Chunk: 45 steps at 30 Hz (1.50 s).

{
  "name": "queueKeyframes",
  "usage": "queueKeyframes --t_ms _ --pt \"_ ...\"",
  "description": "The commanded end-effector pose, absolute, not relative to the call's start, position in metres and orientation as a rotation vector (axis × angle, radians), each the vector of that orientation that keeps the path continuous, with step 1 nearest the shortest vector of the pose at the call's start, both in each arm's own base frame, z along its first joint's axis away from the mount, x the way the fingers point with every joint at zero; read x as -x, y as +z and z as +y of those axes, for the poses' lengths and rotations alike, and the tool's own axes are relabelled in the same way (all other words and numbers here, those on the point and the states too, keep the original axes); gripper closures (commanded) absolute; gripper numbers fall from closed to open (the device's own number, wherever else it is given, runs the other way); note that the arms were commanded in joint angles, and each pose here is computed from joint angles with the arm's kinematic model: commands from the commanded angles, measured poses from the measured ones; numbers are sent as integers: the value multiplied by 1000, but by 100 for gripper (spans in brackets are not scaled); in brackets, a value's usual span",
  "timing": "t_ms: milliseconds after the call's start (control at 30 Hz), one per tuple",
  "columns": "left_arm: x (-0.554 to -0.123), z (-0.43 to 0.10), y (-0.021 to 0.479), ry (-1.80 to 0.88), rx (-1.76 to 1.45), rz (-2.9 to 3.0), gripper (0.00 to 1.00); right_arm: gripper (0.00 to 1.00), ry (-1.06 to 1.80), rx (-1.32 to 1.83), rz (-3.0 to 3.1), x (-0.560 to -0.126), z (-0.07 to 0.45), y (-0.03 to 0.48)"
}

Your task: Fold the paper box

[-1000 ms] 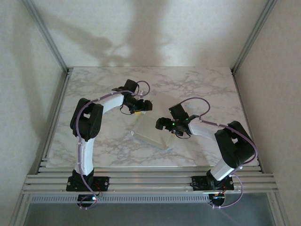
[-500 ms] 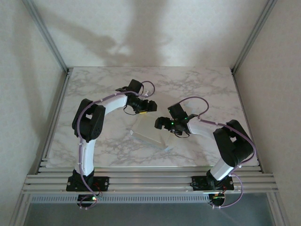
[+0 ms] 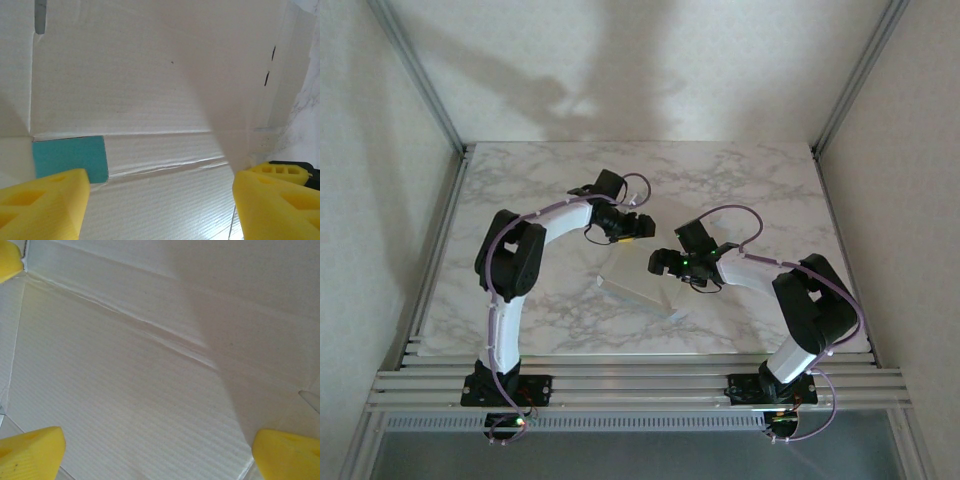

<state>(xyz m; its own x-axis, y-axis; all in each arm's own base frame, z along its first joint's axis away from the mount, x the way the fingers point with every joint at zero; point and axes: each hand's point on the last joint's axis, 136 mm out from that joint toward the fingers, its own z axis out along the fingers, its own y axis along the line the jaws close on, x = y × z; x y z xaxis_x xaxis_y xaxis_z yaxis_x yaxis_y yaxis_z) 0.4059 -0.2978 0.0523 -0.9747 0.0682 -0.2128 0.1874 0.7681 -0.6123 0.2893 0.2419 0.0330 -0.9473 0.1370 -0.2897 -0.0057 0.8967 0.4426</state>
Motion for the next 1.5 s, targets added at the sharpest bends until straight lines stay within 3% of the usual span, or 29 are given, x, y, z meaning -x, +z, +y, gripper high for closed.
queueKeyframes --t_ms 0,300,733,1100,1467 --pt "-408 -305 42 -987 -181 2796 25 1 480 -93 2944 -251 220 -16" --pt "-409 -302 38 -944 -154 2801 25 1 461 -80 2953 -249 218 -19" --pt "-458 -264 101 -921 -100 2586 23 1 465 117 2945 -247 232 -17" --pt "-497 -190 89 -595 -41 2604 25 1 437 286 2955 -233 247 -23" --pt "-499 -167 59 -599 16 2701 33 1 463 317 2960 -233 253 -28"
